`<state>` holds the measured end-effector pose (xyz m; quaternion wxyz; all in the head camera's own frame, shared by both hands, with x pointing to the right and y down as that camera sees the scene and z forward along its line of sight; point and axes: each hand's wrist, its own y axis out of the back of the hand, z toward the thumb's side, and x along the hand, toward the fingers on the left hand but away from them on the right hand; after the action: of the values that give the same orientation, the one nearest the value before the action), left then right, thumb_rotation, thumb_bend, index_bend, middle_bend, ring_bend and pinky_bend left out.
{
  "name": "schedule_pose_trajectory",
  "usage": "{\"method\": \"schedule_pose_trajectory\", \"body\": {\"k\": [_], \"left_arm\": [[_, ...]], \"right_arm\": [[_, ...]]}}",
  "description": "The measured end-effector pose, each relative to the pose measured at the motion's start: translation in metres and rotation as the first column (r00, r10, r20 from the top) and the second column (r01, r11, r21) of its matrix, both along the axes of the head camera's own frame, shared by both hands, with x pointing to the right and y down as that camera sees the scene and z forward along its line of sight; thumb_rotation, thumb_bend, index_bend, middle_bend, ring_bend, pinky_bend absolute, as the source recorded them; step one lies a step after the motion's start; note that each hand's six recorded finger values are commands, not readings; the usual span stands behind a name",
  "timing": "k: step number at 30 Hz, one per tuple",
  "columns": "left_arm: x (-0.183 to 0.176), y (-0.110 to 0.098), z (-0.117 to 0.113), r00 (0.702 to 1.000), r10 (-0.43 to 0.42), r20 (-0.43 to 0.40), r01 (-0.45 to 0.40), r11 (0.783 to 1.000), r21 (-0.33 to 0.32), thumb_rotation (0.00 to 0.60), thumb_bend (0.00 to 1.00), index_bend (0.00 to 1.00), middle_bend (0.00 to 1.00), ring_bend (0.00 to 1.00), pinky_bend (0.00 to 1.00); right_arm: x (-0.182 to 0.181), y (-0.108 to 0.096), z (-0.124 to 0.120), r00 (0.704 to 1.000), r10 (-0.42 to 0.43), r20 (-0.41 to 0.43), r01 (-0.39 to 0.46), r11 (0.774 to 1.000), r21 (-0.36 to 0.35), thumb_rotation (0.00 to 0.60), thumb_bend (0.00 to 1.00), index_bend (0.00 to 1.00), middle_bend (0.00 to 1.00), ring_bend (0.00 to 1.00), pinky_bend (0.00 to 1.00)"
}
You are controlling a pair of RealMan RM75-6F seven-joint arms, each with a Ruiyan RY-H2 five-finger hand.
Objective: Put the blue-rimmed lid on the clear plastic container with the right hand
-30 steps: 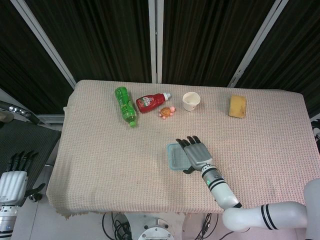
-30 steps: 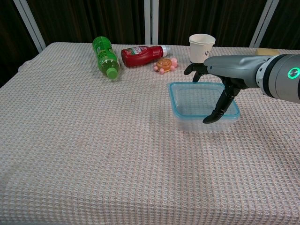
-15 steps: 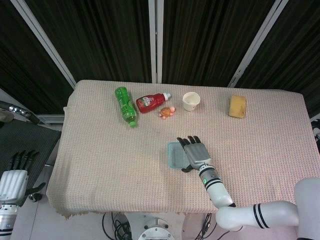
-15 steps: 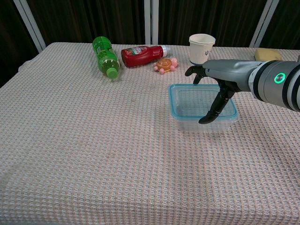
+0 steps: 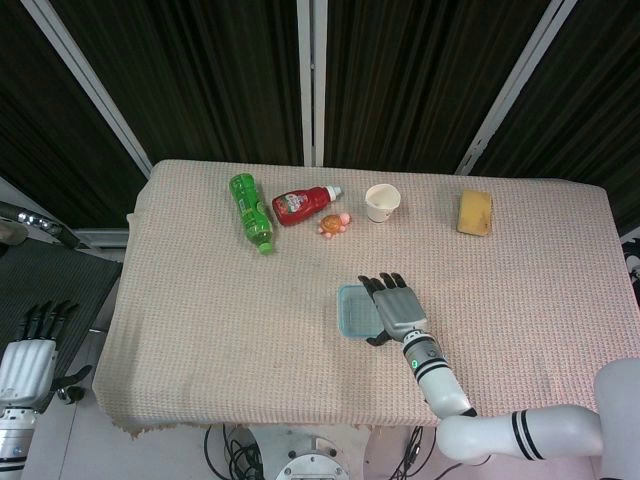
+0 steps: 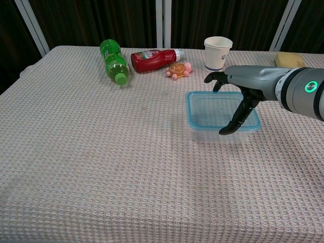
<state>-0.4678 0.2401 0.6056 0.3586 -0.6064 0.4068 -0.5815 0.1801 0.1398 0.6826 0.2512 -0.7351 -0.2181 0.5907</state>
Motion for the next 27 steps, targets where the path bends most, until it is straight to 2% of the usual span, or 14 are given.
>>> {"method": "schedule_pose_trajectory", "body": {"k": [20,23,27], "left_arm": [[-0.004,0.002,0.003,1.0,-0.013,0.001,0.013,1.0,-0.01,0.6,0.0,0.12,0.08,0.0,0.0],[-0.004,0.003,0.003,1.0,-0.013,-0.001,0.013,1.0,-0.009,0.6,0.0,0.12,0.08,0.0,0.0],[-0.004,0.003,0.003,1.0,-0.015,-0.001,0.015,1.0,-0.009,0.6,0.0,0.12,0.08,0.0,0.0]], "right_arm": [[-0.01,-0.006,0.008,1.0,-0.01,0.016,0.01,1.0,-0.012,0.6,0.1,0.03,0.41,0.05,0.0],[-0.011,-0.006,0.008,1.0,-0.014,0.017,0.014,1.0,-0.014,0.6,0.1,0.0,0.37,0.04,0.0],[-0.009,-0.004,0.008,1.0,-0.021,0.019,0.022,1.0,-0.017,0.6,0.03,0.0,0.22,0.0,0.0]]}}
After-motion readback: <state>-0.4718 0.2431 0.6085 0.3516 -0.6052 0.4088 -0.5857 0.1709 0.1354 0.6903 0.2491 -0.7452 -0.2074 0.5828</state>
